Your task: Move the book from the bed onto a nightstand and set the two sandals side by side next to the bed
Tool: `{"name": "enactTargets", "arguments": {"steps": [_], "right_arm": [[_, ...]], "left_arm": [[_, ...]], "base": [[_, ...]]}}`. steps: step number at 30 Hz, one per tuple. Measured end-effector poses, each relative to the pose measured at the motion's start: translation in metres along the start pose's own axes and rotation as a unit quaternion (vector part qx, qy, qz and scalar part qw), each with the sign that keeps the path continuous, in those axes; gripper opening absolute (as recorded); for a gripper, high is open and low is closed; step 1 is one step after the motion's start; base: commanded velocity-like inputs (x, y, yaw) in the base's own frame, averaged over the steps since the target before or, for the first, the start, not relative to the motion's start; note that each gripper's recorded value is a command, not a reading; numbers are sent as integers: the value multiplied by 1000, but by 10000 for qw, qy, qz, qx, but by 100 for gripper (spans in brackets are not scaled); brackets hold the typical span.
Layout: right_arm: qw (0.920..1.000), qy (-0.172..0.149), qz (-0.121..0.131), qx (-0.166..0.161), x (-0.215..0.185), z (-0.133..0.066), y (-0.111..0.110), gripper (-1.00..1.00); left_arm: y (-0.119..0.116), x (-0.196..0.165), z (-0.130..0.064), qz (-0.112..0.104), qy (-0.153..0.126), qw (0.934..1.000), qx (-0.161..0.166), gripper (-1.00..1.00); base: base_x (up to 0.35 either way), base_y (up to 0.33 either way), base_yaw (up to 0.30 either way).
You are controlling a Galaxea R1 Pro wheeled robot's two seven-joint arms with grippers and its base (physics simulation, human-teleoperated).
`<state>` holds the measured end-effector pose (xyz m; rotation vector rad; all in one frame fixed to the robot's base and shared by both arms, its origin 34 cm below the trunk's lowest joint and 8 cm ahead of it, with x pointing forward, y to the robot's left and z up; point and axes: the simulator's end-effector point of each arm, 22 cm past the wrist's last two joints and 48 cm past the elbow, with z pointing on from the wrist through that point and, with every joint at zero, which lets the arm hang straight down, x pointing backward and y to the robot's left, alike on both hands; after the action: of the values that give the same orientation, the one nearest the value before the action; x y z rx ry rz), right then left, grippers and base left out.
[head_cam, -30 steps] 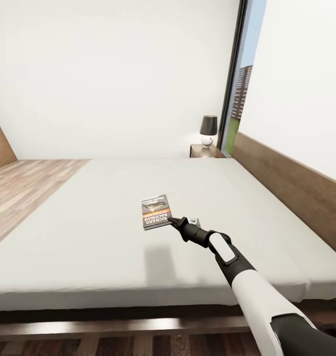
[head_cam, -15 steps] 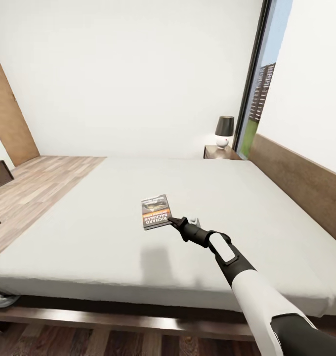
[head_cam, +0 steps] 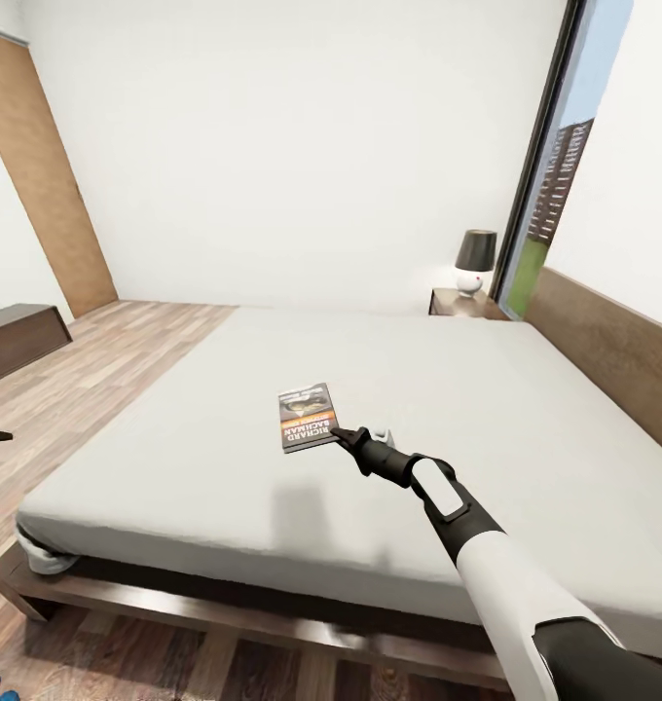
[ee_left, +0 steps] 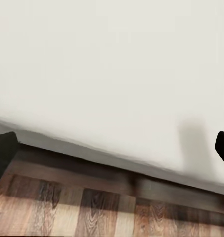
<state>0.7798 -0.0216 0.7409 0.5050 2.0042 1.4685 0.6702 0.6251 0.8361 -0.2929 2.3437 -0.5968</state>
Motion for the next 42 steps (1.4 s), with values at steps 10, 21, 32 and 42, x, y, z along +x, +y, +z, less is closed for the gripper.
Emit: {"name": "enactTargets", "arguments": {"steps": [10, 21, 32, 42], "right_arm": [[10000, 0, 2, -2, 0, 0, 0, -100], [10000, 0, 2, -2, 0, 0, 0, -100], [10000, -1, 0, 0, 0, 0, 0, -100], [10000, -5, 3, -2, 0, 0, 0, -100]], "left_arm": [[-2, 0, 3, 10, 13, 10000, 14, 100], [-2, 0, 3, 11, 15, 10000, 16, 100], [-2, 0, 3, 6, 17, 10000, 15, 100], [-3, 1, 5, 13, 35, 10000, 15, 100]], "base": [[0, 0, 198], [0, 0, 198], [0, 0, 198], [0, 0, 197]]}}
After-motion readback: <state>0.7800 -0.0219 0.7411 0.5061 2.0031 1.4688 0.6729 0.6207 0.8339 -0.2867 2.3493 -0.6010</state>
